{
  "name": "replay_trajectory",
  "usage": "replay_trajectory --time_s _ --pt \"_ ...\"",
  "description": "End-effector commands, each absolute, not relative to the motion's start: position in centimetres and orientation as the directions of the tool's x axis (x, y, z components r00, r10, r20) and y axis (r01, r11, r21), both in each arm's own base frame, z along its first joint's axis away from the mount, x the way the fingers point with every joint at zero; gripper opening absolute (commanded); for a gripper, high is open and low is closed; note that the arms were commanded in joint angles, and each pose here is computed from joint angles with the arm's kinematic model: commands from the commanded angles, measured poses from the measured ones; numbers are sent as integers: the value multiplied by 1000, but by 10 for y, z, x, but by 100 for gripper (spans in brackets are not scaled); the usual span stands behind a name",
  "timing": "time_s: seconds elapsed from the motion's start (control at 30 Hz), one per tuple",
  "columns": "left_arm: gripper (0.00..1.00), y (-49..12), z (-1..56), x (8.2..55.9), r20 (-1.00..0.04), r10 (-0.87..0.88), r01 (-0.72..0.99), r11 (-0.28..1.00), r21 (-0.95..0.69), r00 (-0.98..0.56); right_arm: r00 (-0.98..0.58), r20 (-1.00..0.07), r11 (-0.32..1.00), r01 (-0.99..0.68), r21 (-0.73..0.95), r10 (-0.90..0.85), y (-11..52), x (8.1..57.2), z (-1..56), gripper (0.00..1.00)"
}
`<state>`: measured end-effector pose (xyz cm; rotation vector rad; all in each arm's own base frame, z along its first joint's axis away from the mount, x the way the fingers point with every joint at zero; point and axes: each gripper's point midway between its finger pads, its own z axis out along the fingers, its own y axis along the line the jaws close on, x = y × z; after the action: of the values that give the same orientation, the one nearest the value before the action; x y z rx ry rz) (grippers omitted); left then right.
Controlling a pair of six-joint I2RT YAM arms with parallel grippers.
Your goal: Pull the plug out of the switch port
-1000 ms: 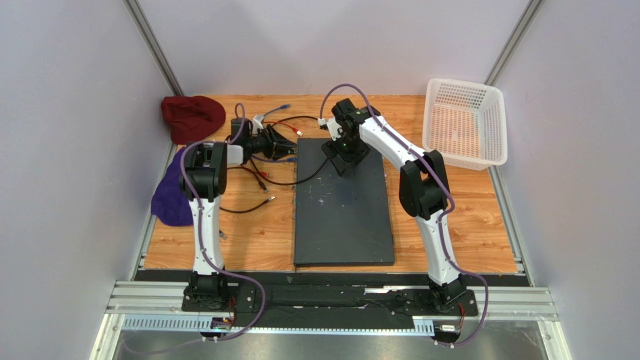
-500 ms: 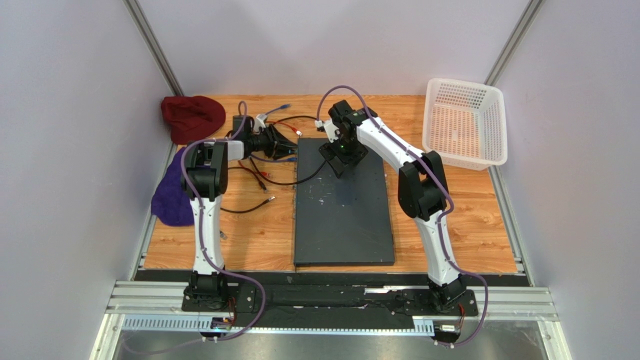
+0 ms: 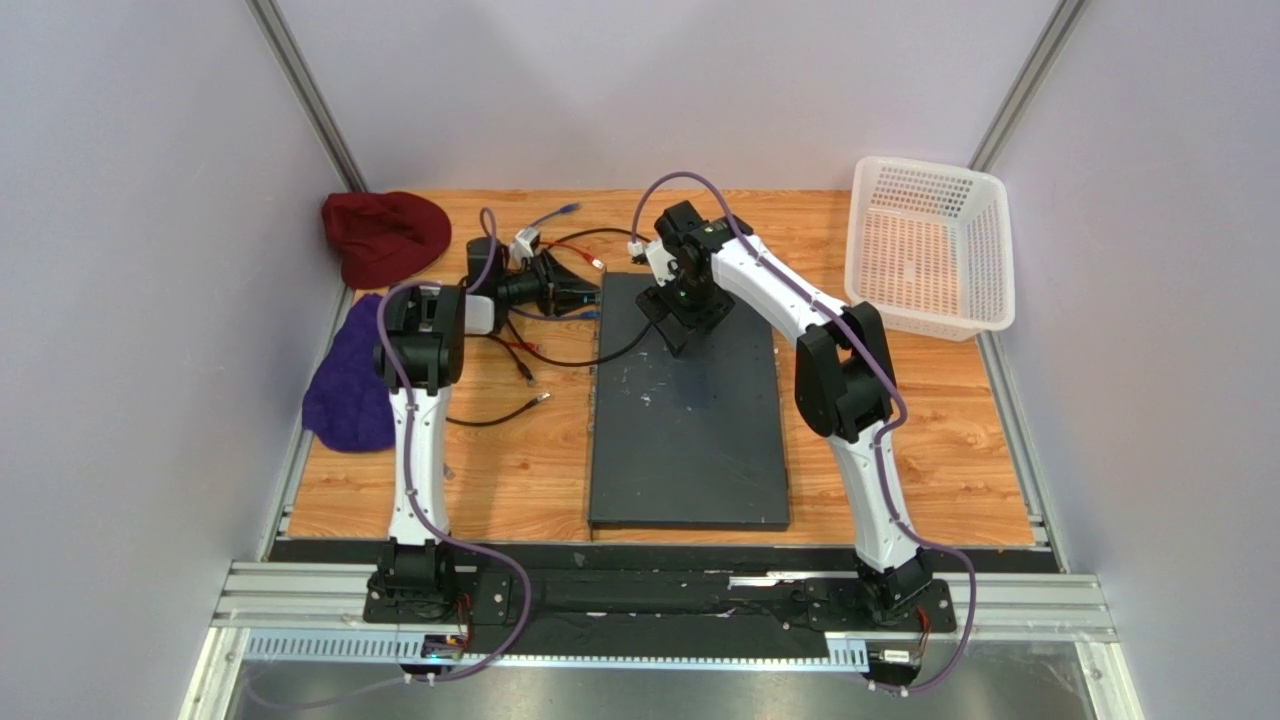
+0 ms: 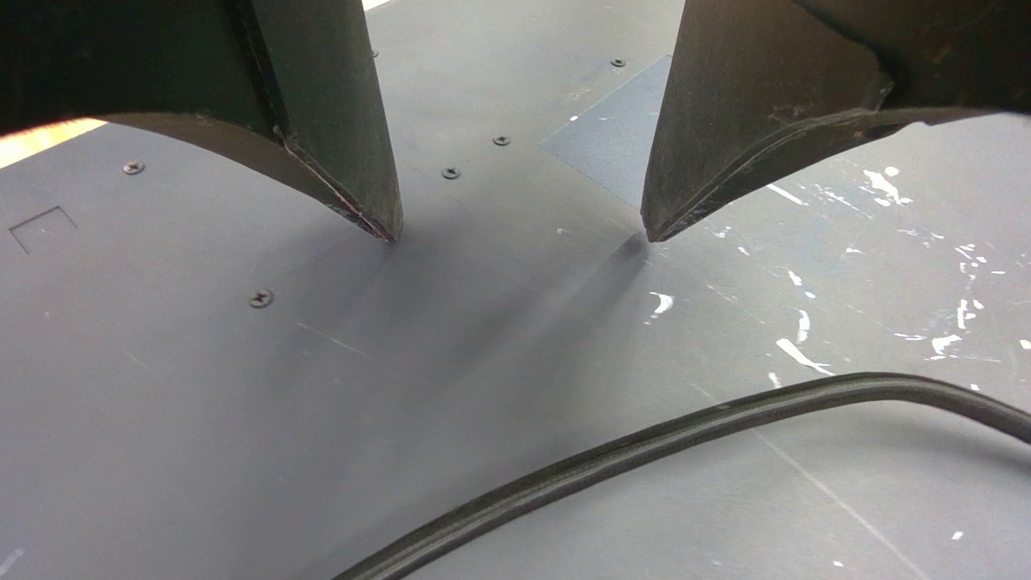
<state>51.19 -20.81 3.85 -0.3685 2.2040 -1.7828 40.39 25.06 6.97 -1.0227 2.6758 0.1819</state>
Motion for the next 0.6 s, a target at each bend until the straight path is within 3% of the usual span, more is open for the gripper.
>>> replay_trajectory --time_s 0.0,0.4,0.5,0.53,0.57 --pt "35 -242 38 482 -25 -231 4 90 -996 -973 -682 -363 735 -678 -11 -635 256 408 100 77" --pt "35 -243 41 483 -31 -233 20 48 -999 -972 -681 -359 734 -680 -14 -638 256 408 99 77" --pt "38 -242 45 482 -55 -236 36 87 -996 -970 -679 -360 731 -682 -14 -640 258 408 98 77" --pt "39 -241 38 481 10 -246 -41 122 -992 -969 -679 -361 731 -682 -14 -640 258 408 98 77" --pt "40 -239 34 480 -62 -239 20 172 -985 -969 -679 -361 731 -682 -14 -640 258 408 98 77"
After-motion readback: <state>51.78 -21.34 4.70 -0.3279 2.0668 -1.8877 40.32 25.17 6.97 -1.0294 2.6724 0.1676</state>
